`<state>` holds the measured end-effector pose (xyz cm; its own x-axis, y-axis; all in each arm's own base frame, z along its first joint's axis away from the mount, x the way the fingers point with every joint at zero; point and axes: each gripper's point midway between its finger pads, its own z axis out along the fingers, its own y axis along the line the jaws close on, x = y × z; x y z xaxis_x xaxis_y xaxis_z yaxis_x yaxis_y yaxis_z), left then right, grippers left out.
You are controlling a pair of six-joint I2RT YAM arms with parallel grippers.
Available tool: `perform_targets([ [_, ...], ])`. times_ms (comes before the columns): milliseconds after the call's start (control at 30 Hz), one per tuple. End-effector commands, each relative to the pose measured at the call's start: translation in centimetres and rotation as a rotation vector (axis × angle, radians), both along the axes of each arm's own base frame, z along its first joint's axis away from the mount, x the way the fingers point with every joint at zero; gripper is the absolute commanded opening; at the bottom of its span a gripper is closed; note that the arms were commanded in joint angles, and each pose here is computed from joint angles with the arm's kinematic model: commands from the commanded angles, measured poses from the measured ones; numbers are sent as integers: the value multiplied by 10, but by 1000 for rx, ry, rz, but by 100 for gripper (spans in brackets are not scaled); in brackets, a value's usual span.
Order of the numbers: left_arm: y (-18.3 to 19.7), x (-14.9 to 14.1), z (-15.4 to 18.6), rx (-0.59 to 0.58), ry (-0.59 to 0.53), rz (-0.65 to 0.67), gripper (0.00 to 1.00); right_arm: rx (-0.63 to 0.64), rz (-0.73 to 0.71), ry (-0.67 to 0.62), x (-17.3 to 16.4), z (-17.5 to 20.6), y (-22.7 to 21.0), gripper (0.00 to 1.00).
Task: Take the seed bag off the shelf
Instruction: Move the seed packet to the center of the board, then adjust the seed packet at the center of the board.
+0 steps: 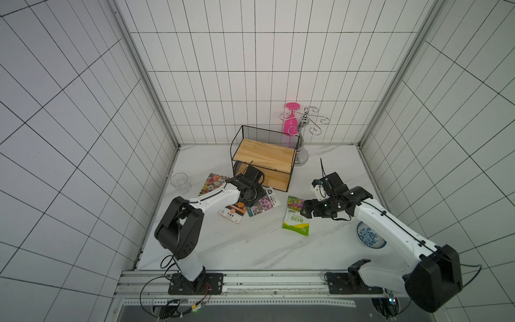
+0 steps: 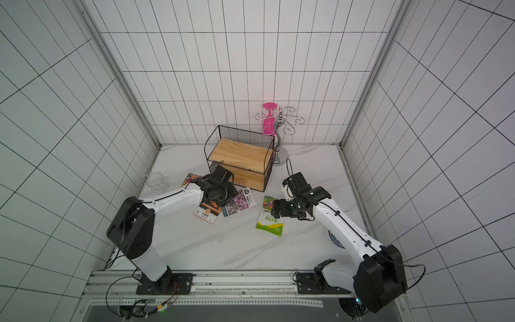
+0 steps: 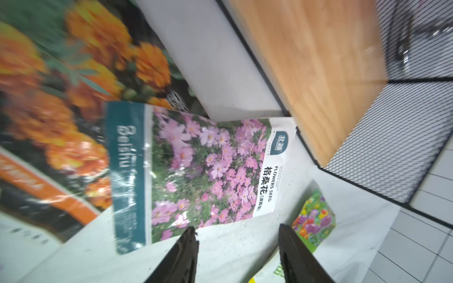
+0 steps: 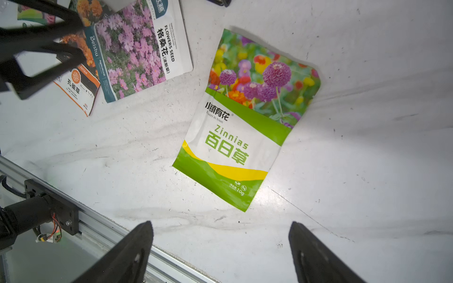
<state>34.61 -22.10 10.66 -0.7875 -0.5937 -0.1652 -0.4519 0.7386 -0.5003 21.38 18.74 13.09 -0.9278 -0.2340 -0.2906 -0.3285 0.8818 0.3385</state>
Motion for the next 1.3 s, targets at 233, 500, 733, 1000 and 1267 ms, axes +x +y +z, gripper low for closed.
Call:
perform_targets([
  [233,93,-7,-23,148,66,72,51,13,200,-64,25,-8,91,55],
  [500,110,-11,-48,174,124,115,52,57,279,-145,64,-24,172,56],
  [733,117,-12,-72,203,186,124,52,10,296,-197,82,-47,214,56],
  [1000,127,-21,-96,215,249,148,52,-63,249,-197,94,-76,219,56],
  [1267,145,-23,-100,218,270,177,52,-146,275,-121,71,-116,194,56],
])
